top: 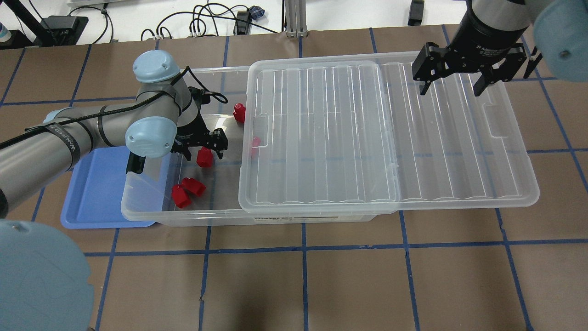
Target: Place red block in blue tray from box
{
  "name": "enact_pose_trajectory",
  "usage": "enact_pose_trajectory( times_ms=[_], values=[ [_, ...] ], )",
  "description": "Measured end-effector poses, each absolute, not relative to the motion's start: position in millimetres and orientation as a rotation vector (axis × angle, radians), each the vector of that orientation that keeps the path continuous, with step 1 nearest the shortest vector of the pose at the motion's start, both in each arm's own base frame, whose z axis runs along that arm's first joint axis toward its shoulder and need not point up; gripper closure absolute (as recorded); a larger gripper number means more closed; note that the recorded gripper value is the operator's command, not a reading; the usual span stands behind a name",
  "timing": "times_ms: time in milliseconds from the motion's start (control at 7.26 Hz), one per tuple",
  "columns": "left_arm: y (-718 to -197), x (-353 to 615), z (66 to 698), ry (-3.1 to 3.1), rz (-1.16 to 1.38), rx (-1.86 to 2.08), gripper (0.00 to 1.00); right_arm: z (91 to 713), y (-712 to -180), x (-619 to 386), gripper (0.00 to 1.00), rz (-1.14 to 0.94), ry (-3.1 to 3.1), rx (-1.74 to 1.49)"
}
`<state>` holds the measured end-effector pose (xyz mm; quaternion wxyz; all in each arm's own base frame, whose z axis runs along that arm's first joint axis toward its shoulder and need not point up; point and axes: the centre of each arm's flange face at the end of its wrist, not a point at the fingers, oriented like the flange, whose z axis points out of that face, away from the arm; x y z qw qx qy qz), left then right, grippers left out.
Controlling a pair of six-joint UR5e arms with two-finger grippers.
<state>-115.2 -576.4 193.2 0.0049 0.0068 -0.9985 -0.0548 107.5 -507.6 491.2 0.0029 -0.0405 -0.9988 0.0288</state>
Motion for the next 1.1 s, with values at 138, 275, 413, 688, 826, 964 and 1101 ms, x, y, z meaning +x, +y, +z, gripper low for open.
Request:
enact_pose_trajectory(
  times_ms=[138, 275, 413, 688, 826, 964, 1101],
  values=[
    [-578, -113, 191, -3.127, -0.170, 0.026, 0.80, 491, -508, 108, 0.00, 0.088, -3.133, -0.126],
    [-579, -113, 192, -3.129, -0.163, 0.034, 0.85, 490, -507, 108, 0.00, 0.088, -3.134, -0.125],
    [-579, -113, 194, -3.131, -0.155, 0.038, 0.88, 490, -507, 108, 0.00, 0.088, -3.133, -0.124],
    [-582, -114, 204, -3.136, -0.133, 0.040, 0.88, 490, -505, 107, 0.00, 0.086, -3.132, -0.124],
    [-586, -114, 217, -3.135, -0.122, 0.040, 0.88, 489, -505, 107, 0.00, 0.083, -3.132, -0.122],
    [-594, -116, 241, -3.130, -0.135, 0.036, 0.88, 488, -506, 108, 0.00, 0.082, -3.133, -0.120],
    [-603, -119, 276, -3.124, -0.169, 0.031, 0.88, 488, -506, 108, 0.00, 0.081, -3.134, -0.118]
  ],
)
